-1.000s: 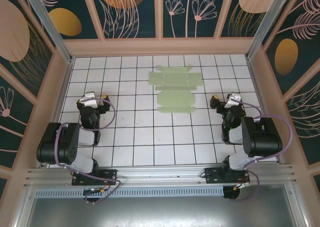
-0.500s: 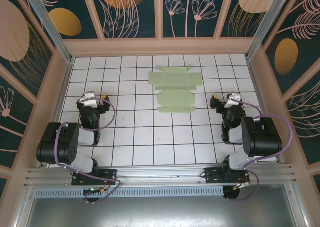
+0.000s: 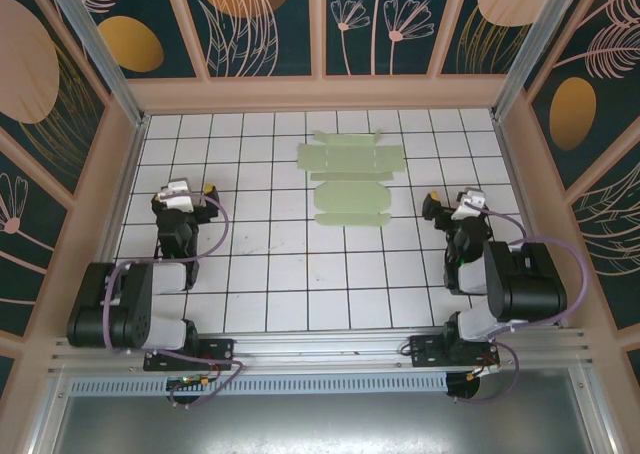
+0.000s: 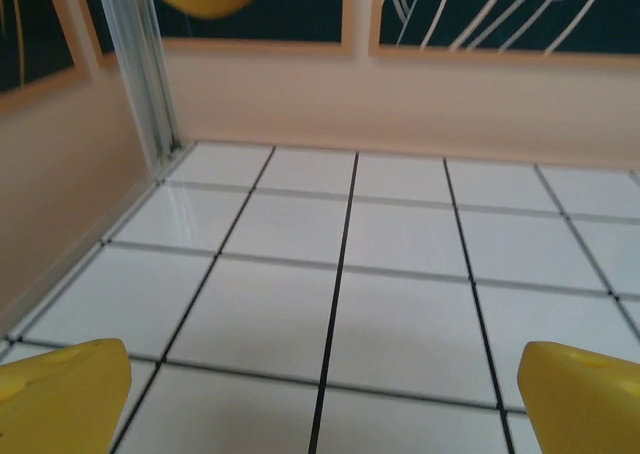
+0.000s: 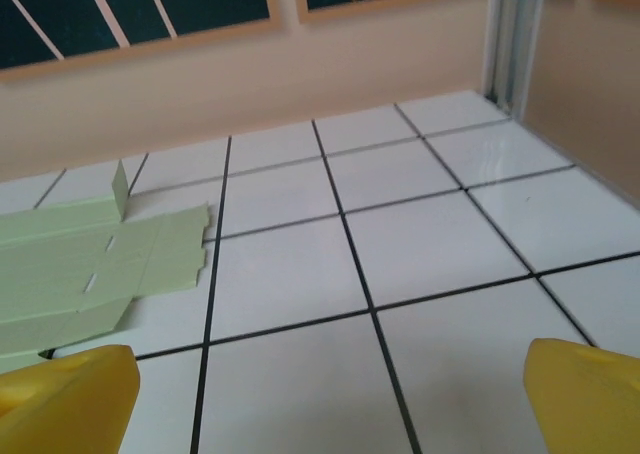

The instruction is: Fold the paper box

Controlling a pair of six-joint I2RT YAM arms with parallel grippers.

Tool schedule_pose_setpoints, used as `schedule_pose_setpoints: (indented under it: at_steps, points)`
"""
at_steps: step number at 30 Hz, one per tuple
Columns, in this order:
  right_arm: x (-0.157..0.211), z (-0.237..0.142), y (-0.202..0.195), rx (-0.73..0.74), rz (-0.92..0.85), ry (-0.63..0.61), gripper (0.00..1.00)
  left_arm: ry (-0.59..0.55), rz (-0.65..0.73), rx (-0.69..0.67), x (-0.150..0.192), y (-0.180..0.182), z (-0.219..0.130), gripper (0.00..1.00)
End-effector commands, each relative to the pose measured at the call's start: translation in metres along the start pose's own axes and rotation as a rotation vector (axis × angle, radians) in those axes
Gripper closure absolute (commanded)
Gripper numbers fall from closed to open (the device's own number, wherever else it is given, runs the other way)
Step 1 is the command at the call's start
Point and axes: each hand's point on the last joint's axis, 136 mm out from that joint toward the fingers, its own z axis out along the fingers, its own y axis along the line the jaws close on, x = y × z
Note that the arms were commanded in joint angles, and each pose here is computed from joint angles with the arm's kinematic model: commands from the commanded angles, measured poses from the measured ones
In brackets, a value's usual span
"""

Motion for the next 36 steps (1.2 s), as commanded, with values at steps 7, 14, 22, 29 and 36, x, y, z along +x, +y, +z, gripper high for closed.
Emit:
schedule_pose_setpoints:
  at_steps: [7, 14, 22, 29, 36]
  points:
    - [-0.054, 0.008, 0.024, -0.082, 0.052, 0.027, 0.01, -0.014, -0.049, 0.209, -0.062, -0.067, -0.004, 0.01]
    - [-0.050, 0.041, 0.064, -0.133, 0.092, 0.287, 0.01, 0.062, -0.170, 0.371, -0.060, -0.134, 0.008, 0.01]
    - [-0.024, 0.073, 0.124, -0.258, 0.151, 0.551, 0.01, 0.096, -0.171, 0.484, -0.051, -0.182, 0.009, 0.01]
    - [0.004, 0.111, 0.139, -0.257, 0.222, 0.691, 0.23, 0.126, -0.173, 0.512, -0.041, -0.190, 0.008, 0.01]
    - [0.036, 0.126, 0.138, -0.258, 0.315, 0.768, 0.34, 0.142, -0.172, 0.510, -0.036, -0.189, 0.006, 0.01]
